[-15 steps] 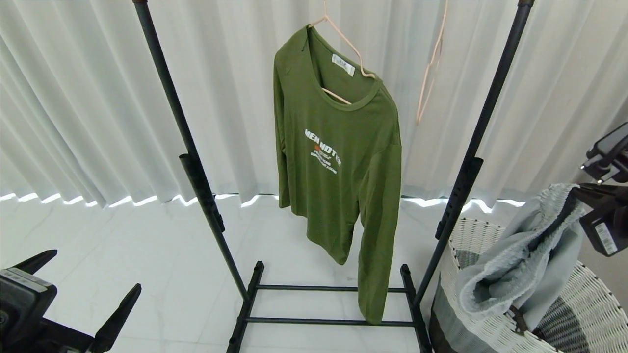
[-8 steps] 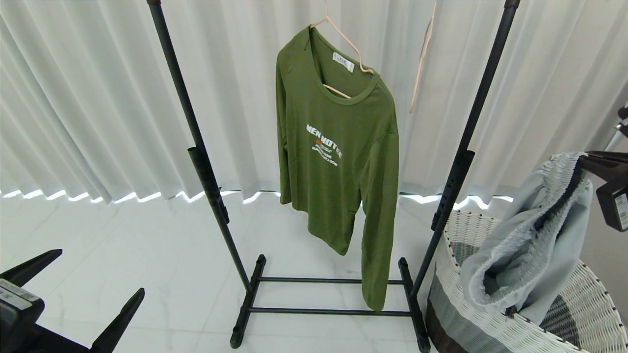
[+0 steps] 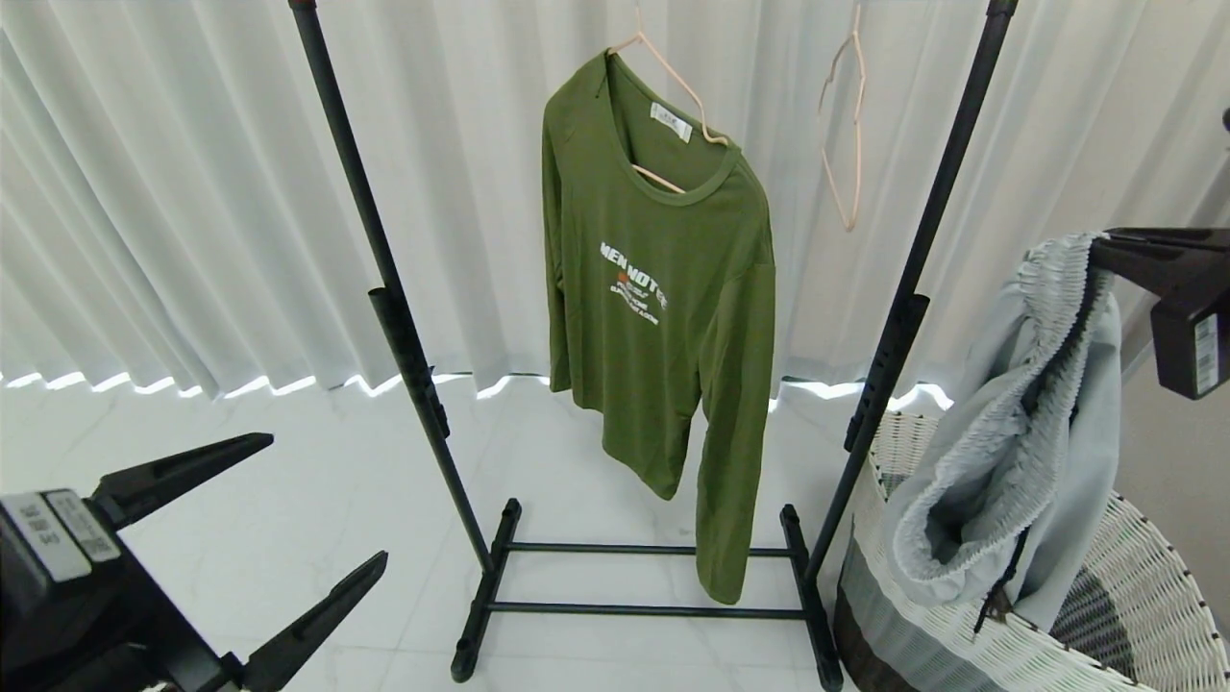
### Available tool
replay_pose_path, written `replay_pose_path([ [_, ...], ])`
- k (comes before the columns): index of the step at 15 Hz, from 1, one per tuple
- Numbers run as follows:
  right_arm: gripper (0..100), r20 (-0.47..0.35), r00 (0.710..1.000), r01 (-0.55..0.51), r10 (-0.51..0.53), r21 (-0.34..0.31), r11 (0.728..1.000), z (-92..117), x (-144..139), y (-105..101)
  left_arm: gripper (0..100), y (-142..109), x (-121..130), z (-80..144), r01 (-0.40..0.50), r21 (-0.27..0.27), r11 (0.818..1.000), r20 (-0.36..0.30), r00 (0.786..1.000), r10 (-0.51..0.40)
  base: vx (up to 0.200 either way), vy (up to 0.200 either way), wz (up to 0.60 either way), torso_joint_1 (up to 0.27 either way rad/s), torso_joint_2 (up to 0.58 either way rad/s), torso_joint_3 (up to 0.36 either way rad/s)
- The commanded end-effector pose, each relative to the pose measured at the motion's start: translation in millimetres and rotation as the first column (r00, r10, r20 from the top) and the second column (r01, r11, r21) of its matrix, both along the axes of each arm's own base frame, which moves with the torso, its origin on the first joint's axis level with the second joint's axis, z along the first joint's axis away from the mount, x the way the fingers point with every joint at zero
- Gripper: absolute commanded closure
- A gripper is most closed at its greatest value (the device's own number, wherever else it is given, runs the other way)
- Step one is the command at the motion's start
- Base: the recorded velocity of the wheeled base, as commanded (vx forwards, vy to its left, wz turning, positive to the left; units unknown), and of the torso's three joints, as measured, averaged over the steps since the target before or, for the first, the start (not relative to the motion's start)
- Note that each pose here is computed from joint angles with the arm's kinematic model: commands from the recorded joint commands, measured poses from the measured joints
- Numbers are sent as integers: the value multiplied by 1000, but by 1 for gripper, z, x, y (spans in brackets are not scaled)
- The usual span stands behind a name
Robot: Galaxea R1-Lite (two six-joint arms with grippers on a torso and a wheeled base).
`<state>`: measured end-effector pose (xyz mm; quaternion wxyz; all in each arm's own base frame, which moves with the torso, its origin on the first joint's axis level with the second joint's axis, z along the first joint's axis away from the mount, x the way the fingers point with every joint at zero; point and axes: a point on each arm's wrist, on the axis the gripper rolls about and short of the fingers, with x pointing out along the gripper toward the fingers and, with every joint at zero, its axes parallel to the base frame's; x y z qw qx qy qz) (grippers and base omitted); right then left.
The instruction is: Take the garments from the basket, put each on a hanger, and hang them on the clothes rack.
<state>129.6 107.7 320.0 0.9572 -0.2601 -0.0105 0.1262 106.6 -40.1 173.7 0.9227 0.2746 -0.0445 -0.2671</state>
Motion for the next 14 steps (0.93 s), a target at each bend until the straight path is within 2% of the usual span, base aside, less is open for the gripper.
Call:
replay_pose_path([
  [1,100,-3,998,-65,65,0,998,5,3,20,0,-27,32,20,105,-106,989,-74,991,-113,0,0,0,0,0,0],
  [2,100,-3,997,-79,79,2,997,6,4,24,0,-36,38,28,122,-163,979,-91,986,-138,0,0,0,0,0,0],
  [3,100,-4,994,-113,113,3,994,8,5,34,0,-57,51,44,129,-267,955,-123,978,-166,0,0,0,0,0,0],
  [4,100,-5,991,-137,137,8,991,8,4,42,0,-73,58,50,122,-323,938,-150,972,-178,0,0,0,0,0,0],
  [5,100,-10,984,-176,176,14,984,9,3,53,0,-98,64,55,109,-398,911,-200,959,-202,0,0,0,0,0,0],
  [6,100,-13,981,-192,192,18,981,9,2,58,0,-108,66,55,107,-424,899,-223,950,-218,0,0,0,0,0,0],
  [7,100,-20,972,-232,233,38,972,10,-1,70,0,-134,67,48,105,-468,878,-294,918,-266,0,0,0,0,0,0],
  [10,100,-25,956,-290,292,63,955,13,-8,85,0,-174,61,18,70,-503,862,-455,827,-332,0,0,0,0,0,0],
  [12,100,-22,948,-316,318,68,946,14,-13,89,0,-190,66,-2,12,-494,869,-531,787,-312,0,0,0,0,0,0],
  [13,100,-22,947,-319,321,68,945,14,-14,89,0,-193,68,-5,-2,-494,870,-542,782,-306,0,0,0,0,0,0],
  [14,100,-20,944,-328,330,69,942,14,-16,90,0,-200,73,-15,-30,-487,873,-574,764,-294,0,0,0,0,0,0],
])
